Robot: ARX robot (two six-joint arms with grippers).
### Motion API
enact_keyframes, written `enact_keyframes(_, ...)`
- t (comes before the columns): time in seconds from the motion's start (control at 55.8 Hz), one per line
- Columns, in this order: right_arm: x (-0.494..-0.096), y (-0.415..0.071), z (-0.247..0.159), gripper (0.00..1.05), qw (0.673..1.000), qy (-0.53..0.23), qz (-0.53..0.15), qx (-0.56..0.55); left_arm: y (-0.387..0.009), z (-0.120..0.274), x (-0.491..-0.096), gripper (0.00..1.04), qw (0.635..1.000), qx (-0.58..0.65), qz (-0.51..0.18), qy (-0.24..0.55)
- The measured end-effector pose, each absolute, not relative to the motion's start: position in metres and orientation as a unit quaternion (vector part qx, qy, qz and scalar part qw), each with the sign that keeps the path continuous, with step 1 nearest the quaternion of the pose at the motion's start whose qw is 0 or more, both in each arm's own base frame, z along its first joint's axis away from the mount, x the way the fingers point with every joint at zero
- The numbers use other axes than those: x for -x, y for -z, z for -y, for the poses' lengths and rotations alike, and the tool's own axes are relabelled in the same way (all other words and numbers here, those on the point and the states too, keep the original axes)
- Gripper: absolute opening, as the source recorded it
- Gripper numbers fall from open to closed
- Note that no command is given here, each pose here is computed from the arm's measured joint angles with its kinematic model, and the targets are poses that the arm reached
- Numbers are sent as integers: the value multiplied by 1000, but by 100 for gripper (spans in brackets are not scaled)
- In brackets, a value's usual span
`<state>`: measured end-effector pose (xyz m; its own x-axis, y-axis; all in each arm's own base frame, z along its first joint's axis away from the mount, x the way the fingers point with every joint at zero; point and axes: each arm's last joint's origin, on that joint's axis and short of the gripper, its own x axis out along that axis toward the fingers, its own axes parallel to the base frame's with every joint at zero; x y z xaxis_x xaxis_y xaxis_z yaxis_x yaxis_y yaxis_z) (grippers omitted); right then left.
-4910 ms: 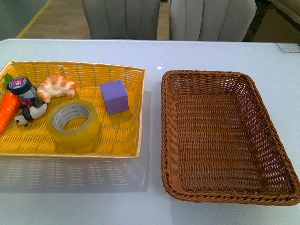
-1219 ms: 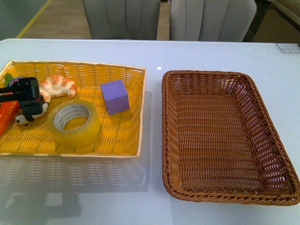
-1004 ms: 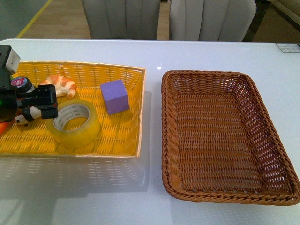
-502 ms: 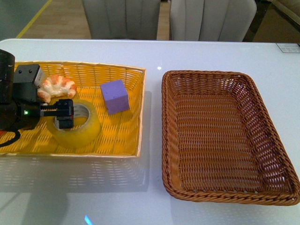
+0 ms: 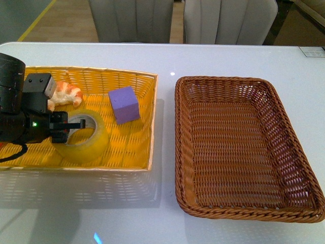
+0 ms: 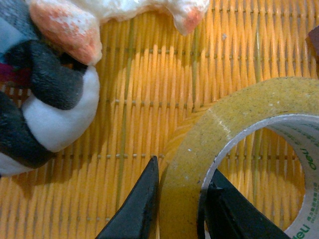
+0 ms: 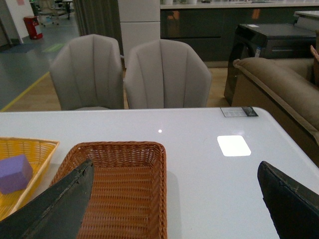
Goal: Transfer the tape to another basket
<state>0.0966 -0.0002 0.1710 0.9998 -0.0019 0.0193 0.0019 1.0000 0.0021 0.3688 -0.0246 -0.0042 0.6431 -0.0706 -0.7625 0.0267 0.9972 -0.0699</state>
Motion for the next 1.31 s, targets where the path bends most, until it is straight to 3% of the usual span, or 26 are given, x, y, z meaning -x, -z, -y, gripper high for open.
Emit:
enact_keyframes(0.341, -97, -171, 0, 96, 1000, 1, 10, -1, -57, 35, -364, 16, 931, 14, -362, 48)
enact_keyframes(0.627, -97, -171, 0, 96, 1000, 1, 10, -1, -103, 132, -382, 16, 931, 16, -338, 134)
enact_keyframes(1.022, -97, -171, 0, 96, 1000, 1, 10, -1, -86, 230, -392, 16, 906, 18, -370, 205)
enact_keyframes(1.308, -97, -171, 0, 96, 1000, 1, 10, -1, -72, 261, -395, 16, 894, 19, -386, 228)
